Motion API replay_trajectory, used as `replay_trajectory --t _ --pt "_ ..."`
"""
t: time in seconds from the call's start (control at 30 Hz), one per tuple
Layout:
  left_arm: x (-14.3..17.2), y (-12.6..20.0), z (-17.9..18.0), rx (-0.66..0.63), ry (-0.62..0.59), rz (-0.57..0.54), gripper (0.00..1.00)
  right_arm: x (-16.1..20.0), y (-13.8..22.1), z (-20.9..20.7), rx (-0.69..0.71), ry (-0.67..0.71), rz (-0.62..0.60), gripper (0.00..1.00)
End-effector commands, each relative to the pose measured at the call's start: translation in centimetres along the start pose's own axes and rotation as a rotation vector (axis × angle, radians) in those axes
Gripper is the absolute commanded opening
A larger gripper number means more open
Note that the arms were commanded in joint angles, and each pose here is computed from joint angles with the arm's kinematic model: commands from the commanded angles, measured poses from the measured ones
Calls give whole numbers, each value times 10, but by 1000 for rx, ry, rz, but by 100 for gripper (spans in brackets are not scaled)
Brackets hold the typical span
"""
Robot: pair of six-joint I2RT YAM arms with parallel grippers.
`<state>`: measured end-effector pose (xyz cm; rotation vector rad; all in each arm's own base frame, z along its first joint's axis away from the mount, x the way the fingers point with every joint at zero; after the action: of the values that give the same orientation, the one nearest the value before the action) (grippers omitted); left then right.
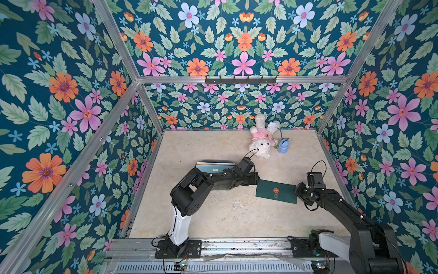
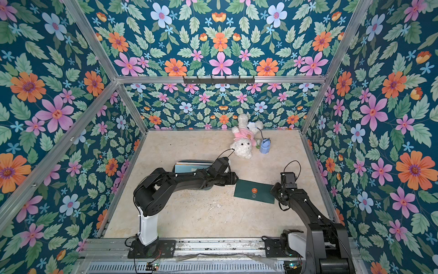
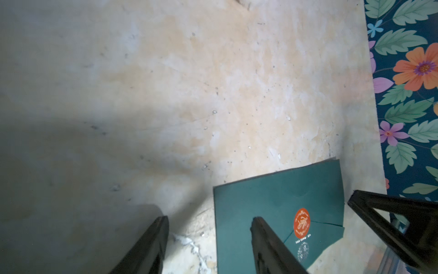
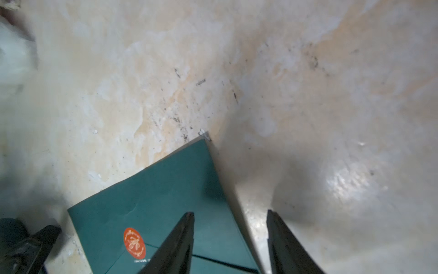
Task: Put the sealed envelopes into the storage box
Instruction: Pick up the envelope from the center of the board.
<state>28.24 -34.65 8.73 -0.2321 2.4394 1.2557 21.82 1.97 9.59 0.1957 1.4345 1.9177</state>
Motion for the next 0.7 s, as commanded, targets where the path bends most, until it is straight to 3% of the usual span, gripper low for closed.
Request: replay_trajectory --t 0.0,0.33,0.67 --pt "41 -8 30 -142 52 209 62 1 -5 1 -15 11 16 53" --pt "47 -13 32 -111 64 234 62 11 -8 15 -184 21 120 53" --pt "45 -13 34 -131 63 215 62 8 12 31 -322 30 98 53"
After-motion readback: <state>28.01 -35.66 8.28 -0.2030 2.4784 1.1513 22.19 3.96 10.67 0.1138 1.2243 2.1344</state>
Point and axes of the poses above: each gripper's point midway between its finger pads, its own y axis back along the fingers, its own z axis along the line the jaws close on, x = y × z, the point moved 8 cm from there along y, back along the fingers, and after that the axes turned 1 degree about y, right-handed, at the moved point
